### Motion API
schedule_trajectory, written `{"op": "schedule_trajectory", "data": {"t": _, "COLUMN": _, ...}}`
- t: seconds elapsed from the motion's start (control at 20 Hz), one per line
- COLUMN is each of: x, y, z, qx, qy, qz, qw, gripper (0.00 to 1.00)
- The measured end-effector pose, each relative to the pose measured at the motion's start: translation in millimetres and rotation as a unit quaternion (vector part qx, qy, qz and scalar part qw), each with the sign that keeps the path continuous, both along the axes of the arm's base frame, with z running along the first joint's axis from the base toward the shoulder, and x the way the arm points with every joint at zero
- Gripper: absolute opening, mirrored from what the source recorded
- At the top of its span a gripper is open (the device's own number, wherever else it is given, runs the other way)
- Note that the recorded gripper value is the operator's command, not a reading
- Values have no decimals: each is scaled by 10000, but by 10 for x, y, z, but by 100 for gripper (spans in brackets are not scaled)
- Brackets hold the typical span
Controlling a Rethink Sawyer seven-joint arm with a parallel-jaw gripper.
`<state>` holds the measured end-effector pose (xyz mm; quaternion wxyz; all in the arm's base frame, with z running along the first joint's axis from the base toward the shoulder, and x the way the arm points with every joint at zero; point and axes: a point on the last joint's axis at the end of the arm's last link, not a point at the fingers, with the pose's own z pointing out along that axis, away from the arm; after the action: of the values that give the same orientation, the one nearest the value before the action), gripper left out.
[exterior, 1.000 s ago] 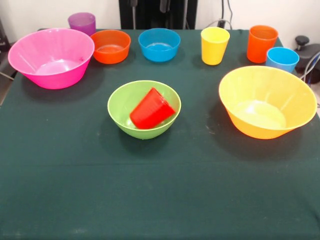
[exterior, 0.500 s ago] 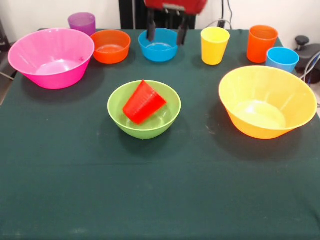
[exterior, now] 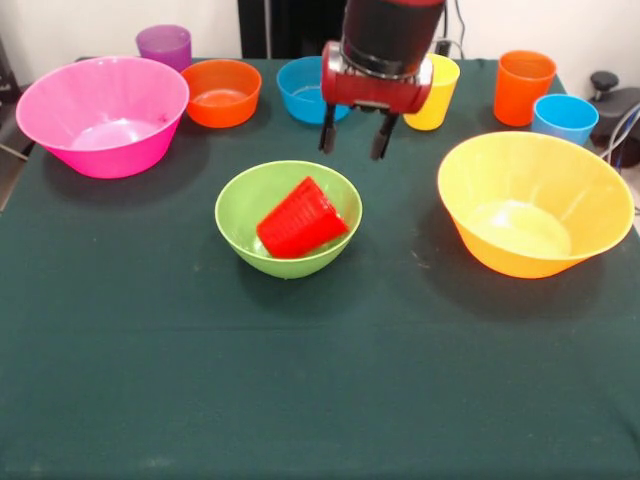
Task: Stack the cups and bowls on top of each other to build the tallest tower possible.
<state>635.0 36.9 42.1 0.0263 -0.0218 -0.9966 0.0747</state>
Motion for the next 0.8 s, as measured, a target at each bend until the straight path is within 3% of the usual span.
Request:
{"op": "schedule_trajectory", "data": {"t": 0.3, "x": -165, "y": 33, "z": -239, "qx": -229, "qy": -10, "qz": -152, "qw": 9996, "gripper": 100}}
{"op": "schedule_trajectory", "data": {"t": 0.55, "x": -243, "y": 96, "z": -241, "qx": -469, "qy": -150, "qz": -262, "qw": 9984, "gripper": 100}}
{"op": "schedule_trajectory", "data": {"t": 0.8, "x": -301, "y": 132, "z": -212, "qx": -586, "qy": -373, "qz": -291, "qw": 9972, "gripper": 100}}
